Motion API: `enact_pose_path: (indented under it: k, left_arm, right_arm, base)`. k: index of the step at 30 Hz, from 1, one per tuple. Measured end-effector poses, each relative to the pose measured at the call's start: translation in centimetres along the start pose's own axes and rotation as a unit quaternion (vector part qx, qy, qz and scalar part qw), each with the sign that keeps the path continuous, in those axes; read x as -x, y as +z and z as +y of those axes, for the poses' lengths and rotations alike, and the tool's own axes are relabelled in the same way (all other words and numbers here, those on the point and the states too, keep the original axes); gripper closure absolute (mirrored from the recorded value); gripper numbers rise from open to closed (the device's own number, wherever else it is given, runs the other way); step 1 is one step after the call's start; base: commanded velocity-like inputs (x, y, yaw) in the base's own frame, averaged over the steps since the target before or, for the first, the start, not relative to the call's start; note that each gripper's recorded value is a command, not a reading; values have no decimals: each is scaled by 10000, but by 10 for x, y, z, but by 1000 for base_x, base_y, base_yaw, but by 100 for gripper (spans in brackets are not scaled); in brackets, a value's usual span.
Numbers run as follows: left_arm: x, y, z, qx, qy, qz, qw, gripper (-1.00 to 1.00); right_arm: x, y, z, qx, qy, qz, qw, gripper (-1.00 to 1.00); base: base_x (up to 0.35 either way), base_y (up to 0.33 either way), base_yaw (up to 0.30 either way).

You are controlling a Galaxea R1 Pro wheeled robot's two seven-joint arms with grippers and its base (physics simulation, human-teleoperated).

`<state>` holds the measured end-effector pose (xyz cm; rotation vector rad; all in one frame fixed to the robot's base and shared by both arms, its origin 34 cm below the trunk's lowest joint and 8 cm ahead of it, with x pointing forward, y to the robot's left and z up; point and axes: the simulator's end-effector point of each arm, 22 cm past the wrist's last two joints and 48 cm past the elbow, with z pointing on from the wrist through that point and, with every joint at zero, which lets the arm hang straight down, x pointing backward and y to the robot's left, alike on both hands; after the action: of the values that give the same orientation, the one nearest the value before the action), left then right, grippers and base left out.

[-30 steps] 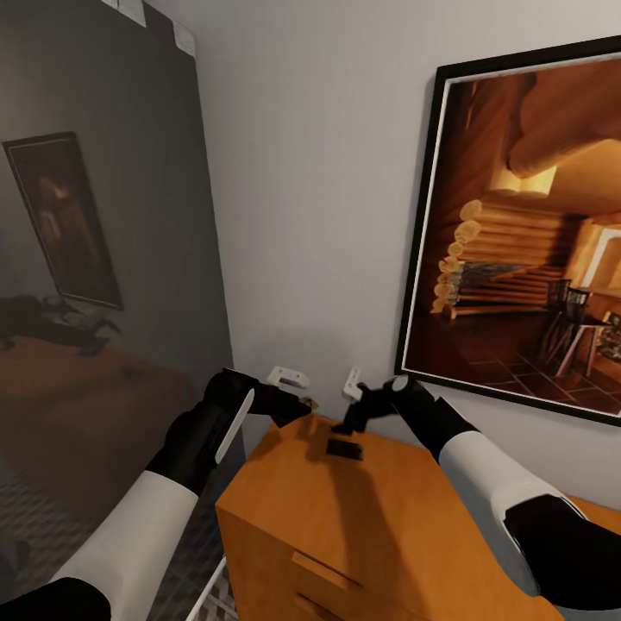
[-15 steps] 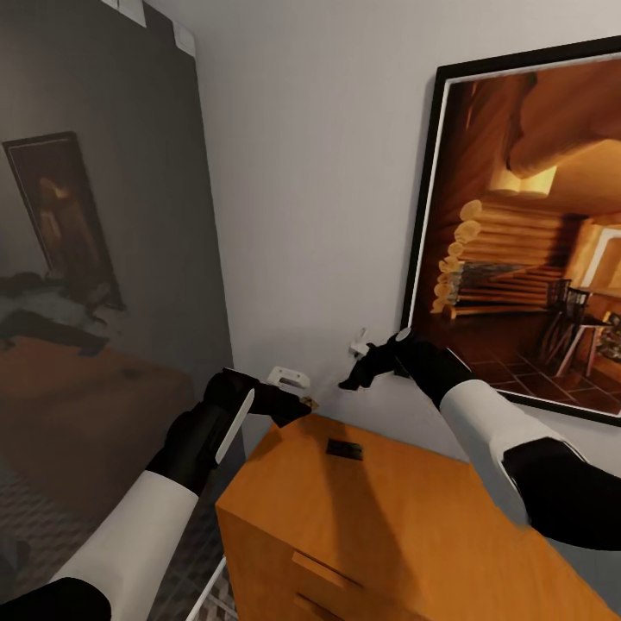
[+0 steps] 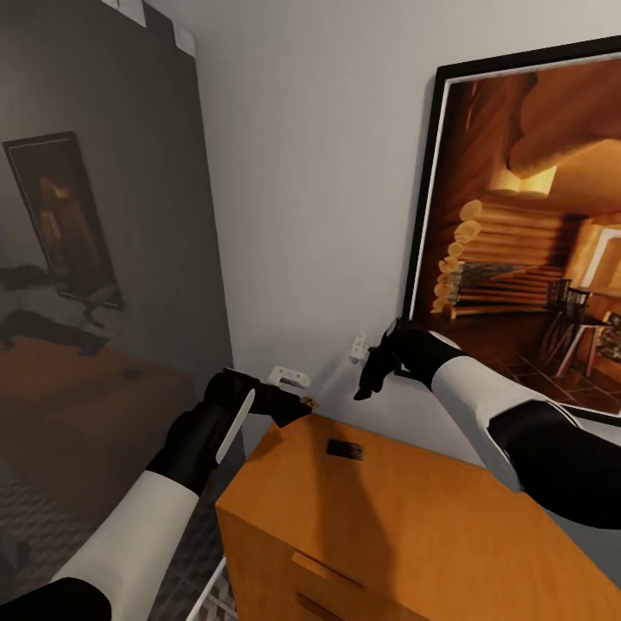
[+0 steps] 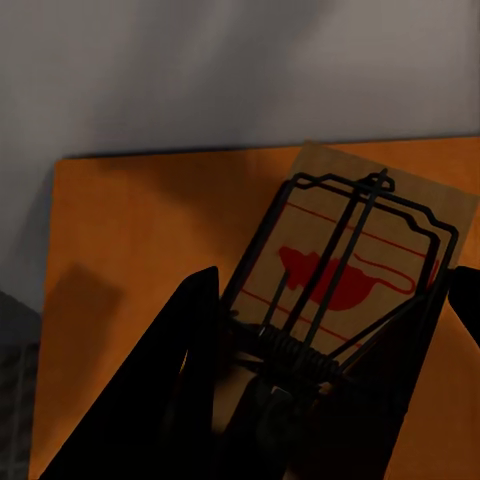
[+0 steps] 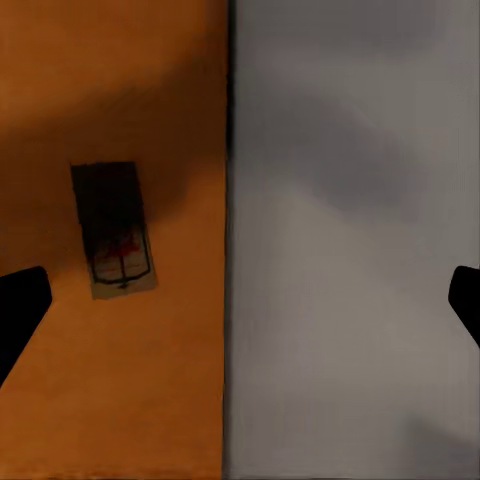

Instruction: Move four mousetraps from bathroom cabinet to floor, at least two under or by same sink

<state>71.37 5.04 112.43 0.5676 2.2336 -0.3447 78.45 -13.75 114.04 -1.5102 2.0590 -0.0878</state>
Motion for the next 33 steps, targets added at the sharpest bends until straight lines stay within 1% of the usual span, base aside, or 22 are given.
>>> enact_pose_path:
  k: [1,3,7,11,16,23,28,33]
  left_arm:
    - [0,0,0,-3,-1,0,10000,100]
    - [0,0,0,-1,0,1,10000,100]
    - [0,0,0,2,0,1,10000,100]
    - [0,0,0,2,0,0,10000,100]
    - [0,0,0,-1,0,-1,10000,100]
    - [0,0,-1,-10,-1,-1,10000,100]
    - [0,0,0,-8,-2,1,10000,100]
    - [0,0,0,-7,-3,2,10000,100]
  right_arm:
    - [-1,0,7,148,-92,53,9998,-100]
    - [-1,1,15,308,-231,72,9992,-100]
    - [3,0,22,451,-513,-24,9977,-100]
    - [5,0,26,540,-630,-82,9965,-100]
    - [4,-1,35,738,-663,-91,9950,-100]
    - [2,-5,54,1202,-667,-83,9905,-100]
    - [-1,-6,61,1352,-652,-59,9887,-100]
    - [-8,-3,66,1451,-579,9,9877,-100]
  base:
    - [0,0,0]
    - [0,0,0]
    - [0,0,0]
    - [0,0,0]
    - [0,0,0]
    - [0,0,0]
    - [0,0,0]
    - [0,0,0]
